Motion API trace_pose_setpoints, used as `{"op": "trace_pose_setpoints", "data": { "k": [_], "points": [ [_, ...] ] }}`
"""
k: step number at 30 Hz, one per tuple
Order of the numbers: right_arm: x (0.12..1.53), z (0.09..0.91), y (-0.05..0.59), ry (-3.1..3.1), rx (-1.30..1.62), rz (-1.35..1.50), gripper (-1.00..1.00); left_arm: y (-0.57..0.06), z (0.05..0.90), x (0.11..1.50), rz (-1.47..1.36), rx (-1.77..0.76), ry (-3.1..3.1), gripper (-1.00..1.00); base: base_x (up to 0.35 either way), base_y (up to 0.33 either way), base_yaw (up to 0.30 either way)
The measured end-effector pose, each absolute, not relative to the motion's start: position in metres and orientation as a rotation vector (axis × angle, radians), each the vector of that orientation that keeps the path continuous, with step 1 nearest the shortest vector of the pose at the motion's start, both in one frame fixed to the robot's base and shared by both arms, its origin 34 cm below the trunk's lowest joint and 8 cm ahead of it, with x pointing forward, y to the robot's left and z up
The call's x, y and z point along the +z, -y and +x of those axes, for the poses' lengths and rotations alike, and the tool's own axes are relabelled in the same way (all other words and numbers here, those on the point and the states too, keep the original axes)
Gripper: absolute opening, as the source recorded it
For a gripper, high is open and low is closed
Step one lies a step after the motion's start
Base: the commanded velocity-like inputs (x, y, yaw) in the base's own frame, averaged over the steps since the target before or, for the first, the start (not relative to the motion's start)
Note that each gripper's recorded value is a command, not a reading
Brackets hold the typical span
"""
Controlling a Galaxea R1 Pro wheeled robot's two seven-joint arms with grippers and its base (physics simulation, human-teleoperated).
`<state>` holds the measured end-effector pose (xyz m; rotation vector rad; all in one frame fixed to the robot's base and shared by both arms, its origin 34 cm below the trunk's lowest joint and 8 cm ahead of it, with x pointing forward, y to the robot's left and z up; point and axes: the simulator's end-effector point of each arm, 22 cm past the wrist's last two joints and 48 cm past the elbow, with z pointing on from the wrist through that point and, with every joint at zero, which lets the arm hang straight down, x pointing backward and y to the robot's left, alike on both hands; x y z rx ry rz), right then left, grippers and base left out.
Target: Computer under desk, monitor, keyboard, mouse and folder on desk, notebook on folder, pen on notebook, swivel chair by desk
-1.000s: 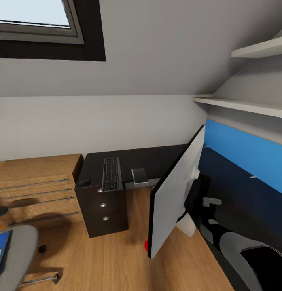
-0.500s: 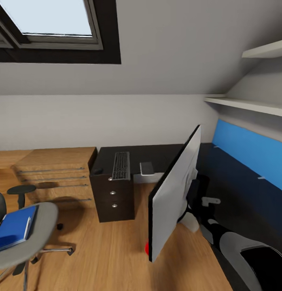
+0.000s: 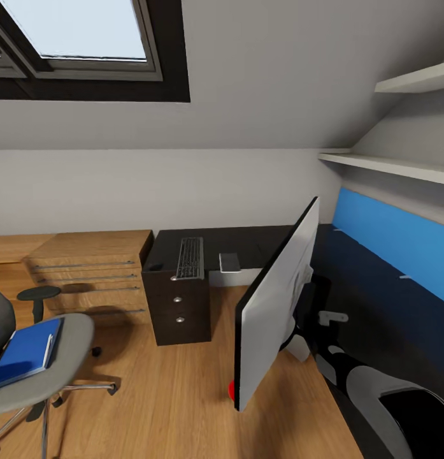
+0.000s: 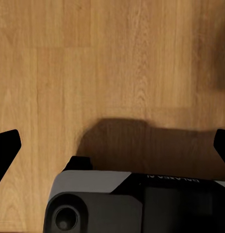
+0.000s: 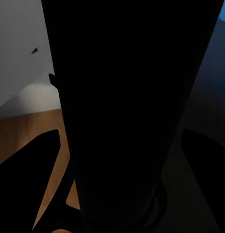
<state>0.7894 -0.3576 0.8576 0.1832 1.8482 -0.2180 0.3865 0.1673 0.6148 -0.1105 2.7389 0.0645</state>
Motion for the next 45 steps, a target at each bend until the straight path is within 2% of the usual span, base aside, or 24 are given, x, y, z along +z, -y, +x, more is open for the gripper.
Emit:
{"op": "trace_pose_setpoints", "data": {
  "k": [22, 45],
  "points": [
    [0.8582, 0.7897, 0.3579, -1.847, -0.225, 0.163, -1.0, -0.1675, 0.388, 0.6153, -0.119, 0.062, -2.73, 1.0, 0.0, 0.0, 0.0],
    [0.859, 0.7911, 0.3552, -1.848, -0.219, 0.155, -1.0, -0.1677, 0.3874, 0.6149, -0.119, 0.063, -2.731, 1.0, -0.006, -0.142, 0.0]
  ]
}}
